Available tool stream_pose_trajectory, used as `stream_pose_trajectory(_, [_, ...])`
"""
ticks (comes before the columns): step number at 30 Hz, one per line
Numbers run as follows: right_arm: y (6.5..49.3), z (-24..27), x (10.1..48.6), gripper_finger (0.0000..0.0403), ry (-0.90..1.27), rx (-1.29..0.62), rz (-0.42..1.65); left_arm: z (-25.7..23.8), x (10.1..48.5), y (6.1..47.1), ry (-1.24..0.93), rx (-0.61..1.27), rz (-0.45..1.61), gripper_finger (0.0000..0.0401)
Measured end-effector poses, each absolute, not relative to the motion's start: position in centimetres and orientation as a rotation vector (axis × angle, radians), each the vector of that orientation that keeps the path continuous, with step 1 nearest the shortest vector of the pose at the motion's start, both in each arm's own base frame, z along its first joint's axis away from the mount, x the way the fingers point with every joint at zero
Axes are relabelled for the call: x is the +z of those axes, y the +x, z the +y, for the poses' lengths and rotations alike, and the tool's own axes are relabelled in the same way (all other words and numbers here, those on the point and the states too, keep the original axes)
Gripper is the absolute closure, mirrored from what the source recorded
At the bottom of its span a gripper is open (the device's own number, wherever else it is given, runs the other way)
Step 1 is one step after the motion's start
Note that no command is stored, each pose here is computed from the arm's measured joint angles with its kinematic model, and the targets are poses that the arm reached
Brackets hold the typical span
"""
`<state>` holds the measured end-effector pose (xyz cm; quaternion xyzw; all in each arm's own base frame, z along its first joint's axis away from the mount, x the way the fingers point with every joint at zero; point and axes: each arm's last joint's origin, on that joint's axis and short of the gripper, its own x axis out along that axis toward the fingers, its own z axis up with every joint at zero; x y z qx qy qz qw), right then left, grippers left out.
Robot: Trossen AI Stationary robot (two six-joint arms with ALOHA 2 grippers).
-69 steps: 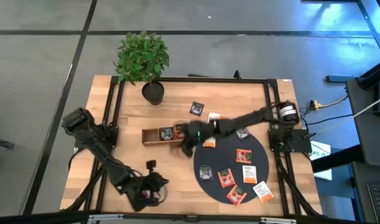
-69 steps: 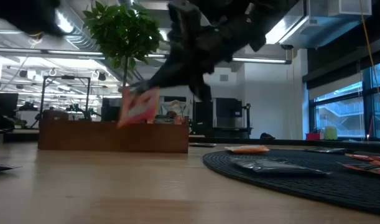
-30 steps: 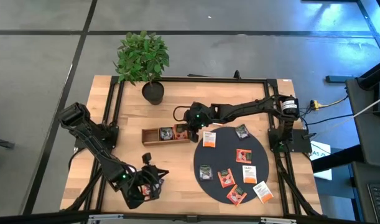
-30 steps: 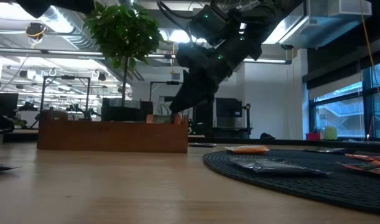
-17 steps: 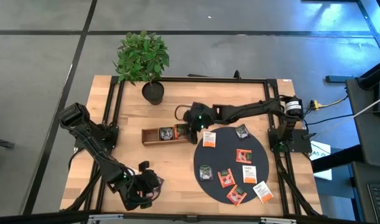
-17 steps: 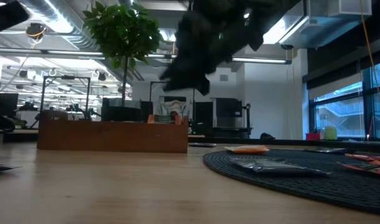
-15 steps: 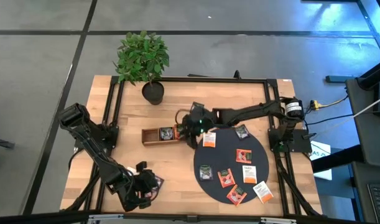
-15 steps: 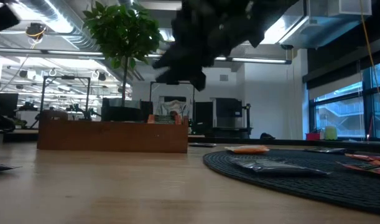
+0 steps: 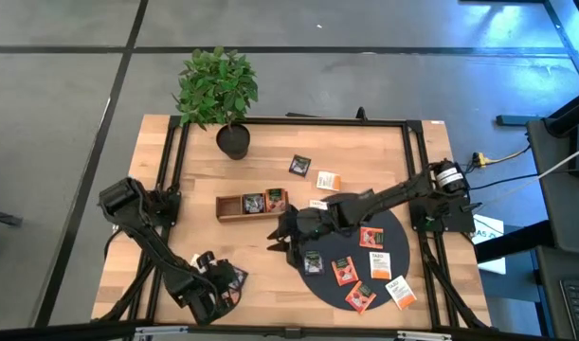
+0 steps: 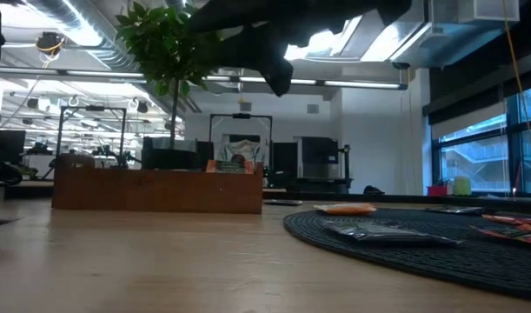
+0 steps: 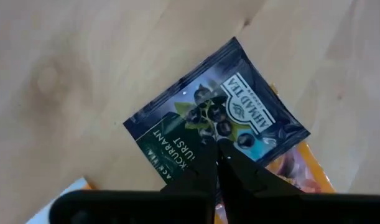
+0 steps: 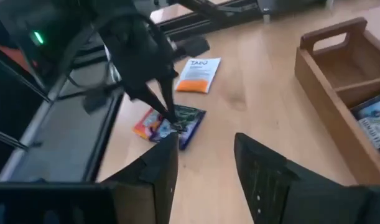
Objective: Pick & Place Tea
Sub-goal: Put the purple tea bag into the middle section of the wooden organizer
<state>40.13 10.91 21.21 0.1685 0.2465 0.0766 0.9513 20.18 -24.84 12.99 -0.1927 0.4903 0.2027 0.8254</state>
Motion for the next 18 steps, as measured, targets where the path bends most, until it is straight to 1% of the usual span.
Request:
stream_pose_trajectory(3, [40.2,11.2,20.9,0.0244,0.394,0.147,0.512,-24.9,12.7,20.3,-0.449,0.467,1.02,0.0394])
stream_pose_trajectory(5, [40.3,11.3,20.3,0.0244,0.471,0.121,0.541,-25.0,12.6,20.4,-0.469,0.476,1.002,0.0394])
stream_pose_trajectory(11, [40.9,11.8,16.8,0.0244,0.724,0.064,0.655,-25.1,12.6,21.4,-0.567,0.475,0.919,0.0389])
stream_pose_trajectory(14, [41.0,12.6,15.4,0.0244,0.78,0.06,0.688,-24.9,12.7,22.3,-0.621,0.475,0.892,0.0389])
stream_pose_trajectory(18, [41.0,13.2,14.5,0.0244,0.841,0.04,0.713,-23.9,12.8,23.8,-0.673,0.497,0.86,0.0392])
